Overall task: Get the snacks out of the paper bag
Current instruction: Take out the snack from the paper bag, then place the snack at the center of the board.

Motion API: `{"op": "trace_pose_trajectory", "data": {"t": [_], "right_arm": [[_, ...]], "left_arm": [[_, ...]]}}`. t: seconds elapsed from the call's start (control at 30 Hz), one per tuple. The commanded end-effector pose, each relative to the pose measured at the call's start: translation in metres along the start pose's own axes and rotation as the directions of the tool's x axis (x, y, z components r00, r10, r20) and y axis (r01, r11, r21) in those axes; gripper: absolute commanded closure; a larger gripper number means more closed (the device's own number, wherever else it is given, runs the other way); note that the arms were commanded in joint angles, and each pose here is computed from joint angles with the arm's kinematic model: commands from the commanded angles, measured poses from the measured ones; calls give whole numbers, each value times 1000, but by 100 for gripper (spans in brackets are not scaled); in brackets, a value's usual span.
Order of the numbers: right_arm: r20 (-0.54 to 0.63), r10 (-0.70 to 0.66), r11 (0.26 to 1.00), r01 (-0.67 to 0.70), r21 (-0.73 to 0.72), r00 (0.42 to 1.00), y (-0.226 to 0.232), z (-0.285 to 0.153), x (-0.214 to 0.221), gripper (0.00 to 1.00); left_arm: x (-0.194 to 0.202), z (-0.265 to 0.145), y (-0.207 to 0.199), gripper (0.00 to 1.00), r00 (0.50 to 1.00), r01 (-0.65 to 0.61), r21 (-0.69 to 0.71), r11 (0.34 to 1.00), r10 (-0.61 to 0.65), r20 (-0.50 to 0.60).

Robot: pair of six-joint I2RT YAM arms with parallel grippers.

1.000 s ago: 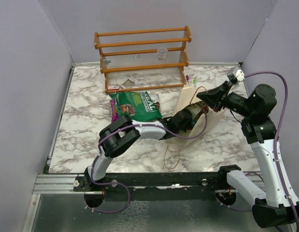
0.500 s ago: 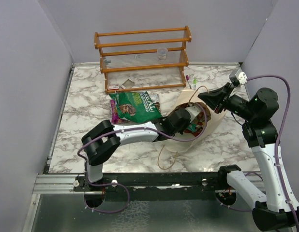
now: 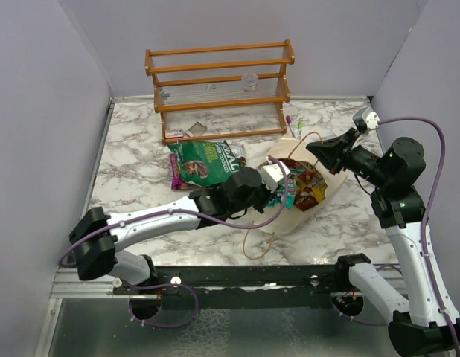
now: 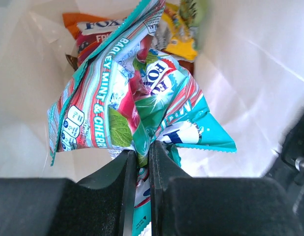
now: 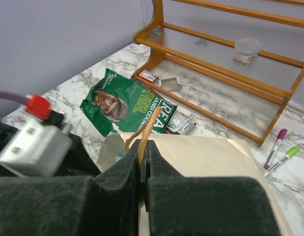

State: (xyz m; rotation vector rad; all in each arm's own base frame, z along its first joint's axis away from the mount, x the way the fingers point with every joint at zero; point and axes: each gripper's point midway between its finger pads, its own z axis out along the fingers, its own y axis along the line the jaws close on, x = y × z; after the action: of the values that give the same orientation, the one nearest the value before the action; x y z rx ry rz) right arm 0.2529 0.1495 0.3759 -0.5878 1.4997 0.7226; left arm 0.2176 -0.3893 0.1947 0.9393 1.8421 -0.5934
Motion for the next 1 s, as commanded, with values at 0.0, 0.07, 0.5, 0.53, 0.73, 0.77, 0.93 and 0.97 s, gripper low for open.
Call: {"op": "trace_pose_trajectory", "data": {"t": [0.0, 0.07, 0.5, 0.53, 0.73, 0.77, 0.93, 0.97], "right_arm": [[20, -21, 998, 20, 60, 1000, -9, -1, -3, 98], [20, -22, 998, 21, 63, 1000, -10, -1, -3, 98], [12, -25, 997, 24, 69, 1000, -13, 0, 2, 98], [13, -25, 997, 24, 71, 1000, -13, 0, 2, 98], [10, -29, 997, 28, 78, 1000, -14, -1, 4, 98], [10, -29, 996, 28, 79, 1000, -14, -1, 4, 98], [13, -32, 996, 31, 80, 999, -13, -3, 4, 98], [14, -32, 996, 31, 82, 999, -13, -4, 4, 98]], "left_arm": [[-35, -47, -18, 96, 990, -52, 134, 990, 34, 135], [-47, -67, -13, 96, 983, -81, 122, 989, 59, 176], [-97, -162, 91, 100, 926, -37, -403, 914, 183, 330], [-94, -166, 103, 100, 929, -19, -468, 883, 188, 318], [-55, -169, 163, 100, 971, 64, -692, 719, 114, 208], [-51, -166, 172, 100, 976, 93, -690, 718, 73, 207], [-24, -148, 205, 100, 985, 153, -682, 715, -55, 163], [-18, -143, 209, 100, 987, 155, -683, 714, -75, 145]]}}
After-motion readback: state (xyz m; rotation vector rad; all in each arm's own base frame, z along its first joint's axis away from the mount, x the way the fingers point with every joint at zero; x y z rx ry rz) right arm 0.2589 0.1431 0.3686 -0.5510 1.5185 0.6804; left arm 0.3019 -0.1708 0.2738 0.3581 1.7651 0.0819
